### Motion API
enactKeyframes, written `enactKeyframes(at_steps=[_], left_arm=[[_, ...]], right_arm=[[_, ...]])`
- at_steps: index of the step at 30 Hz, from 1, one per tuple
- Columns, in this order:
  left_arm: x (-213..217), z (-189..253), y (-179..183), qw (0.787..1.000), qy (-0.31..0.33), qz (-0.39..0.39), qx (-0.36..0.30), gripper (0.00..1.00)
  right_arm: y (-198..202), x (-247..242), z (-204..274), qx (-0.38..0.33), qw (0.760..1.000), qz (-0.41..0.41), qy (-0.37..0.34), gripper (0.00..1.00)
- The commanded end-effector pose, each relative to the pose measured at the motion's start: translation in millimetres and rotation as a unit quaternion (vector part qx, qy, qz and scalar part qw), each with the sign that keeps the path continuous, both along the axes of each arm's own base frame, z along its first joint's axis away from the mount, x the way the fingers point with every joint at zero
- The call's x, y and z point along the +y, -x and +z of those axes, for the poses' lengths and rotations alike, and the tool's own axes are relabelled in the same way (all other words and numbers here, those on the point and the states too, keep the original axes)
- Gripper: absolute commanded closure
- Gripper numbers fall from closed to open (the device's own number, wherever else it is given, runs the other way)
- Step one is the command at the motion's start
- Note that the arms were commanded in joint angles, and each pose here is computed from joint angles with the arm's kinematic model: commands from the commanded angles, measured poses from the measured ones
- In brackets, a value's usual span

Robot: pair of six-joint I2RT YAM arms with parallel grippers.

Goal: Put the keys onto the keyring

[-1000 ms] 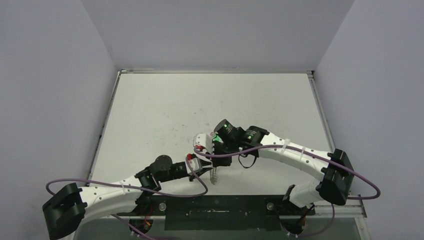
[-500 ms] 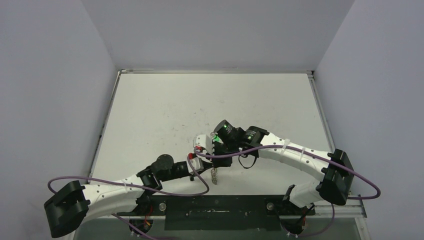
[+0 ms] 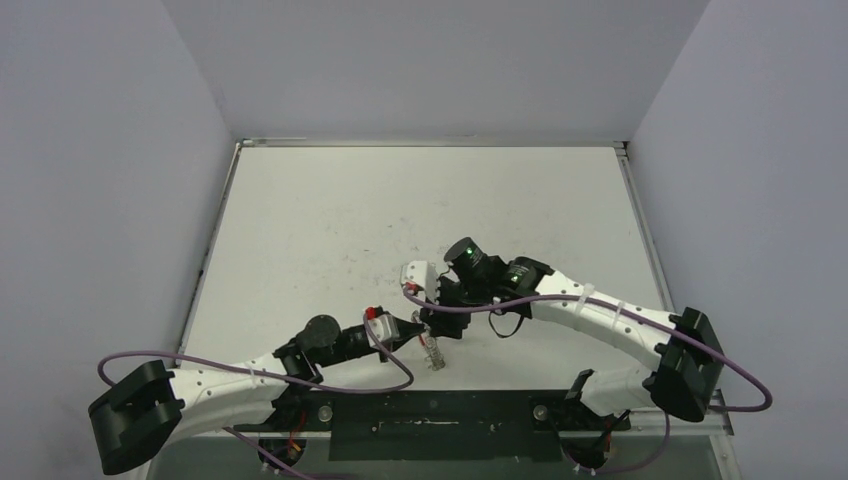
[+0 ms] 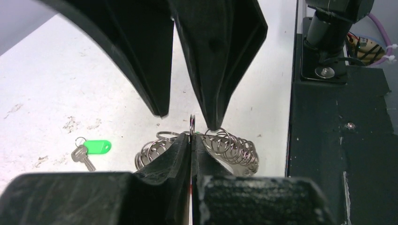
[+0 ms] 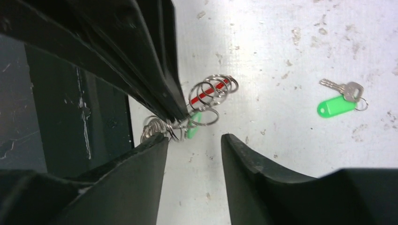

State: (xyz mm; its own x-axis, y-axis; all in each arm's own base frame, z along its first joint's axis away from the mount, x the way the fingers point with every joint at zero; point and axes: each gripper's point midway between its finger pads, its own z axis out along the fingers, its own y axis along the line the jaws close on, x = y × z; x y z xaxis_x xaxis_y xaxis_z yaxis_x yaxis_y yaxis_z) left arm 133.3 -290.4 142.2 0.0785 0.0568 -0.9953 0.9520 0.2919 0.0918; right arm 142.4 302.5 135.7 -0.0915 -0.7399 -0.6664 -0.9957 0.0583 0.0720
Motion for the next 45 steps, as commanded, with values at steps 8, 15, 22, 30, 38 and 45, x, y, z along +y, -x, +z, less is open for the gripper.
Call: enactKeyframes(at_steps=[8,15,22,30,38,45], left_arm=[[1.4,46.0,-1.9,0.994,0.099,0.012,-0.037,1.00],[6.8,48.9,0.3,0.994,0.104,0.014,-0.040,1.00],[17.5,50.5,1.6,0.994,0.093,0.025,-0.046,1.00],[33.2,48.7,0.2,0.996,0.059,0.048,-0.056,1.00],[50.8,37.0,-8.0,0.995,-0.016,0.085,-0.048,1.00],[45.7,14.7,-13.5,0.993,-0.070,0.088,-0.018,1.00]], right_arm=[[-26.0,-10.0,69.1,-0.067,0.977,-0.053,-0.195,0.41],[-29.4,-17.0,77.8,-0.085,0.967,-0.071,-0.228,0.33],[-44.2,-29.2,81.7,-0.111,0.960,-0.118,-0.229,0.22],[-73.9,-61.1,95.8,-0.176,0.920,-0.248,-0.247,0.00],[-102.2,-102.6,98.3,-0.157,0.838,-0.442,-0.278,0.00],[-102.7,-113.2,90.2,-0.154,0.831,-0.466,-0.260,0.00]])
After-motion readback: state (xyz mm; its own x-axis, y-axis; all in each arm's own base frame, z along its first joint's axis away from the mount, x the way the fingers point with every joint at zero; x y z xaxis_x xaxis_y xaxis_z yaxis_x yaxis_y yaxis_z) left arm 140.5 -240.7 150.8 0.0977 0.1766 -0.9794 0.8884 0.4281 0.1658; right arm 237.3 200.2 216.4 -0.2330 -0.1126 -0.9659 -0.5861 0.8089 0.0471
